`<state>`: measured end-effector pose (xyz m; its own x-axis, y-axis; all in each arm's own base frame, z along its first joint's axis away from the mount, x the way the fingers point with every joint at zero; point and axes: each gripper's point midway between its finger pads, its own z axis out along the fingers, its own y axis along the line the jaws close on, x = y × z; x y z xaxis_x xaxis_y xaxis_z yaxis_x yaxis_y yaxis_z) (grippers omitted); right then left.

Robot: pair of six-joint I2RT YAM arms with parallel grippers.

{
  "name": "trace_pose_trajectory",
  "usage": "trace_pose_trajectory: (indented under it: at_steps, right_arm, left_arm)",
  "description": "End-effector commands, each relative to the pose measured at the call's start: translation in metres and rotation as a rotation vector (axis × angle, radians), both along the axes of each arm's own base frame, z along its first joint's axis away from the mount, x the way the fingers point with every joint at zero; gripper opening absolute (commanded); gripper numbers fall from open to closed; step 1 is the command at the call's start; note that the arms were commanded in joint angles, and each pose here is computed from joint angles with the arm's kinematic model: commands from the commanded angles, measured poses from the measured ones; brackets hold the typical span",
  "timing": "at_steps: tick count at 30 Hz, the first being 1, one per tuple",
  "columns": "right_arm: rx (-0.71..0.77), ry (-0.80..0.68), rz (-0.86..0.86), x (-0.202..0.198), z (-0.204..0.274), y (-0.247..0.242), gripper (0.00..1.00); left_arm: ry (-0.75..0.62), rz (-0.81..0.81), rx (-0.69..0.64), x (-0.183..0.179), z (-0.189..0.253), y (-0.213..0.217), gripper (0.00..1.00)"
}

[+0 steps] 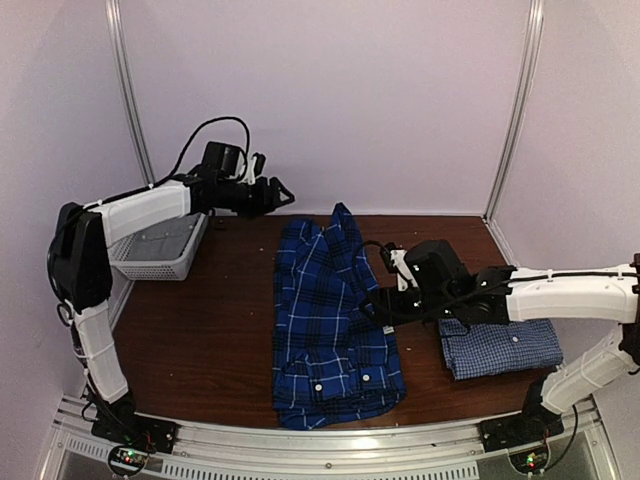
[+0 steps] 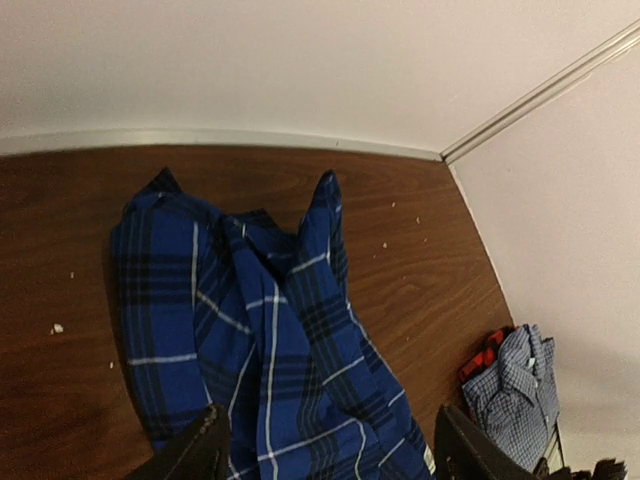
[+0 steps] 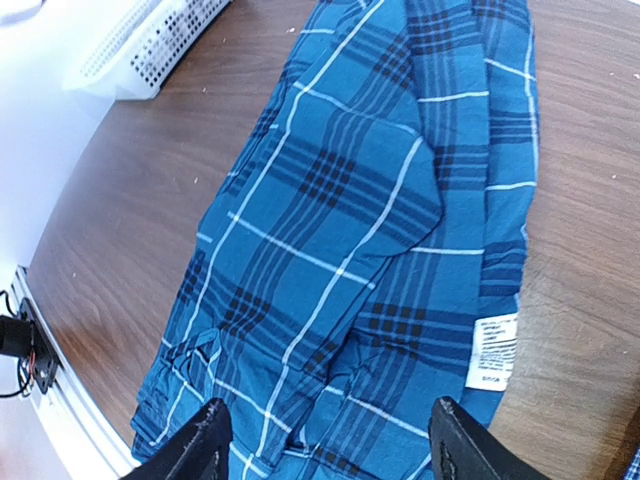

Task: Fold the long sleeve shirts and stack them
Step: Flatten out the crumpled shirt at the center of the board.

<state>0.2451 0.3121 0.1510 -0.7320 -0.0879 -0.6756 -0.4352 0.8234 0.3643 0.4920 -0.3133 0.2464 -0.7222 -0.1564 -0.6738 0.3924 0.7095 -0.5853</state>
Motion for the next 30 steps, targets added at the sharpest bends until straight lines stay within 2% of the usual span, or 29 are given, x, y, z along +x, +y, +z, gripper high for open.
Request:
trace_pose_trajectory:
  at_steps: [1,8,13,19,30]
  right_arm:
    - [0.041,0.008,-0.029,0.008,-0.001,-0.011,0.69]
    - [0.111,0.073,-0.029,0.018,-0.02,-0.018,0.68]
    - [0.147,0.113,-0.043,0.025,-0.035,-0.023,0.68]
    - [0.176,0.153,-0.037,0.03,-0.049,-0.02,0.65]
    - [0.17,0.223,-0.055,0.032,-0.08,-0.022,0.59]
  left_arm:
    - [0.088,-0.055,0.037,-0.054,-0.05,0.002,0.7]
    - [0.194,-0.11,0.048,-0.134,-0.093,-0.006,0.71]
    - [0.271,-0.097,0.055,-0.171,-0.128,-0.009,0.71]
    - [0.34,-0.107,0.062,-0.192,-0.156,-0.009,0.7]
    - [0.387,-0.139,0.1,-0.204,-0.179,-0.019,0.57]
